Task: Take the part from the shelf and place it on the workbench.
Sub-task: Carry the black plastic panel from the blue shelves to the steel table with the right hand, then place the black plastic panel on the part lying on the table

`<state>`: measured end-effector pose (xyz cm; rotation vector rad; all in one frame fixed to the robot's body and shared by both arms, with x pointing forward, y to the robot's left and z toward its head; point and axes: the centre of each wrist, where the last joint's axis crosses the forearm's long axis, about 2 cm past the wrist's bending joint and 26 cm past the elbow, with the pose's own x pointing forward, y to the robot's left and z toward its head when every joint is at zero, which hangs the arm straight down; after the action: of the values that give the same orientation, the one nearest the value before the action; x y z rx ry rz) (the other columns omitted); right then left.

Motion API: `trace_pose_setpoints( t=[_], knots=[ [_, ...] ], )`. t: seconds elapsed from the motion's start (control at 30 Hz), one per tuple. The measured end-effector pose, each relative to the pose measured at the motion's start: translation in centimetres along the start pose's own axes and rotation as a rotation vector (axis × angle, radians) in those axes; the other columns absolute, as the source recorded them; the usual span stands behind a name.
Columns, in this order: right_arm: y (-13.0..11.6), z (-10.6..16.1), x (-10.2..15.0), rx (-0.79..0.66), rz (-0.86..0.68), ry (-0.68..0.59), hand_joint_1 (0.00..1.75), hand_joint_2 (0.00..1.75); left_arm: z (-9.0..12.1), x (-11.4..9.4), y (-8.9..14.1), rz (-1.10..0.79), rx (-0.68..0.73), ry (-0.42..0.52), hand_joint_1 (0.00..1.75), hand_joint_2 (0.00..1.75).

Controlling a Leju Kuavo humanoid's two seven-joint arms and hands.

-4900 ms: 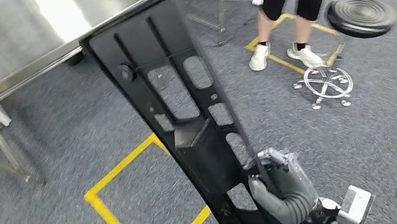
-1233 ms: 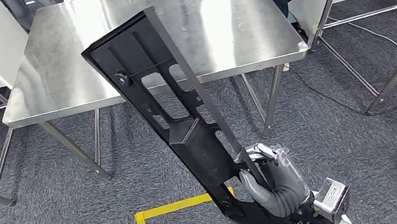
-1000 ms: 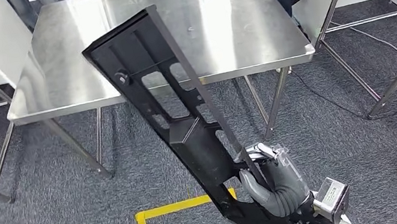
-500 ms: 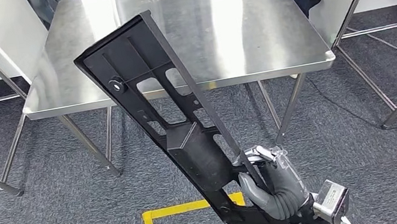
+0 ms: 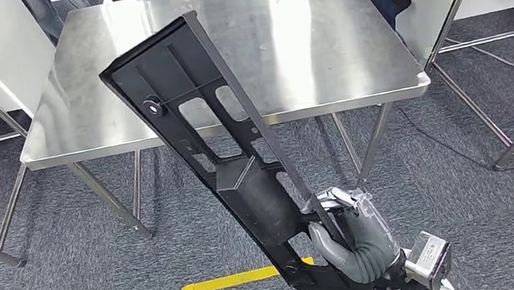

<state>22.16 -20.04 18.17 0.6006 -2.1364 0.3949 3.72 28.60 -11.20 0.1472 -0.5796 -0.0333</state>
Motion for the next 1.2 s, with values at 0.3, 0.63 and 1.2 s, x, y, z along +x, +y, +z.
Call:
trace_pose_setpoints(
  t=[0.3, 0.63, 1.2],
  knots=[
    [0.0, 0.0, 0.0, 0.002, 0.000, -0.001, 1.75, 1.75, 0.0, 0.0, 0.0, 0.000, 0.000, 0.000, 0.00, 1.75],
    [0.1, -1.3, -0.1, 0.089, 0.018, 0.031, 1.75, 1.75, 0.0, 0.0, -0.1, 0.023, 0.020, 0.005, 0.00, 1.75],
    [1.0, -6.8, -1.9, 0.220, 0.090, 0.034, 1.75, 1.75, 0.5, -0.7, -0.4, 0.029, 0.023, 0.020, 0.00, 1.75]
  ],
)
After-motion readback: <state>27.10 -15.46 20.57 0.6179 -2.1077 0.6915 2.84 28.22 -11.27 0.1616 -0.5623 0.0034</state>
